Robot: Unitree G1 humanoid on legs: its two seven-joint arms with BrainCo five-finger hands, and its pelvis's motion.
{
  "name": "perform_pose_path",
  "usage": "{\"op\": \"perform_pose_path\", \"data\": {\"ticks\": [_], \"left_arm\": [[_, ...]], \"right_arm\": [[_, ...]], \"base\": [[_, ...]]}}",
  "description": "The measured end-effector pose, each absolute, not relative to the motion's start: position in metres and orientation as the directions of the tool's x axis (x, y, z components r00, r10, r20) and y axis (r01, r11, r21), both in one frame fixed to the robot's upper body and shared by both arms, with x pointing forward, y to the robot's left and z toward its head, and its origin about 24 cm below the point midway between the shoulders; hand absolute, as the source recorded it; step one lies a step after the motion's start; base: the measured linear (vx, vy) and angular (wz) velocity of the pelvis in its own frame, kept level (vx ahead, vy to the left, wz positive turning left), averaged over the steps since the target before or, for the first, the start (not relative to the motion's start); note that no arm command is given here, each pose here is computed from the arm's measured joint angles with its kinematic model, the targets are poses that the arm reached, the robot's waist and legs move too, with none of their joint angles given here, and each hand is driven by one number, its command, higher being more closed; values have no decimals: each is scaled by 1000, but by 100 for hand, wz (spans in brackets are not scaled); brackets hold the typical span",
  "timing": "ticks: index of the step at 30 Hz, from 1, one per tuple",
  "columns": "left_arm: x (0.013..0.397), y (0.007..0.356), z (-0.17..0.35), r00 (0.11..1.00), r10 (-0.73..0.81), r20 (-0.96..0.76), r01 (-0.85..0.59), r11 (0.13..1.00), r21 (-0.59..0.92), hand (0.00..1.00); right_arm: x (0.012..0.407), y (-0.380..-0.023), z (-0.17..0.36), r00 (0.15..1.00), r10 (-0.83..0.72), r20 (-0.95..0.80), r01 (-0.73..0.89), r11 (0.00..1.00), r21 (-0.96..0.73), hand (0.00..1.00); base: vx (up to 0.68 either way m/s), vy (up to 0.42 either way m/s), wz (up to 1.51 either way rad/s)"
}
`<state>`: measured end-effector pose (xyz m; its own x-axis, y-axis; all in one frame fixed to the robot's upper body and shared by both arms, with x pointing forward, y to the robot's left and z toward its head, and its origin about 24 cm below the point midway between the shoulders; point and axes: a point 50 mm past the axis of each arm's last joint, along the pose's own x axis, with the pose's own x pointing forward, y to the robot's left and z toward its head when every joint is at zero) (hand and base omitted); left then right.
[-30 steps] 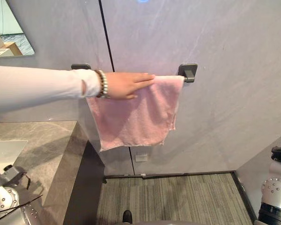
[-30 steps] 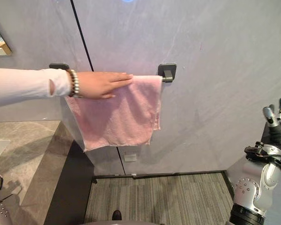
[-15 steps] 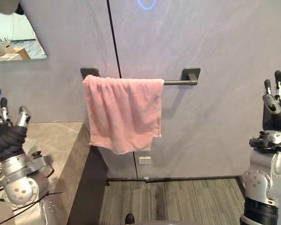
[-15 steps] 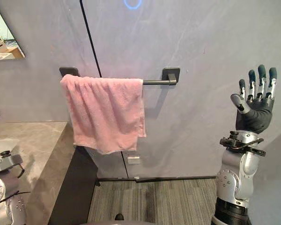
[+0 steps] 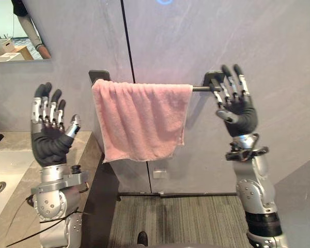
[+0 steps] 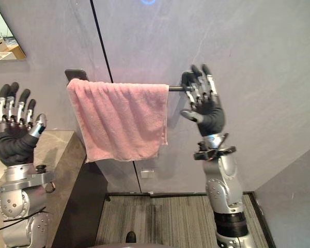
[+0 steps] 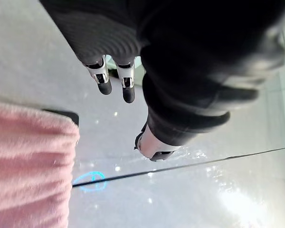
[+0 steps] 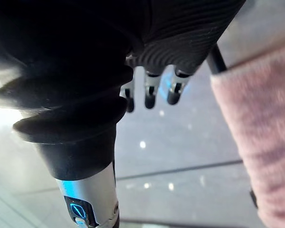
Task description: Organize washtable
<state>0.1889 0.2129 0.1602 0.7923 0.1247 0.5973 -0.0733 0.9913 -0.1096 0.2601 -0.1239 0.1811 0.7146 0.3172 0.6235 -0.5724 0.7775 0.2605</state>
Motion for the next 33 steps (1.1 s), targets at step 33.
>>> {"op": "perform_pose_path", "data": {"ticks": [33], "left_arm": [[231, 205, 123, 900, 28, 435, 54, 983, -174, 0]], "right_arm": [[288, -76, 137, 729, 562, 390, -670, 702, 241, 0]], "base": [[10, -7, -1]]}}
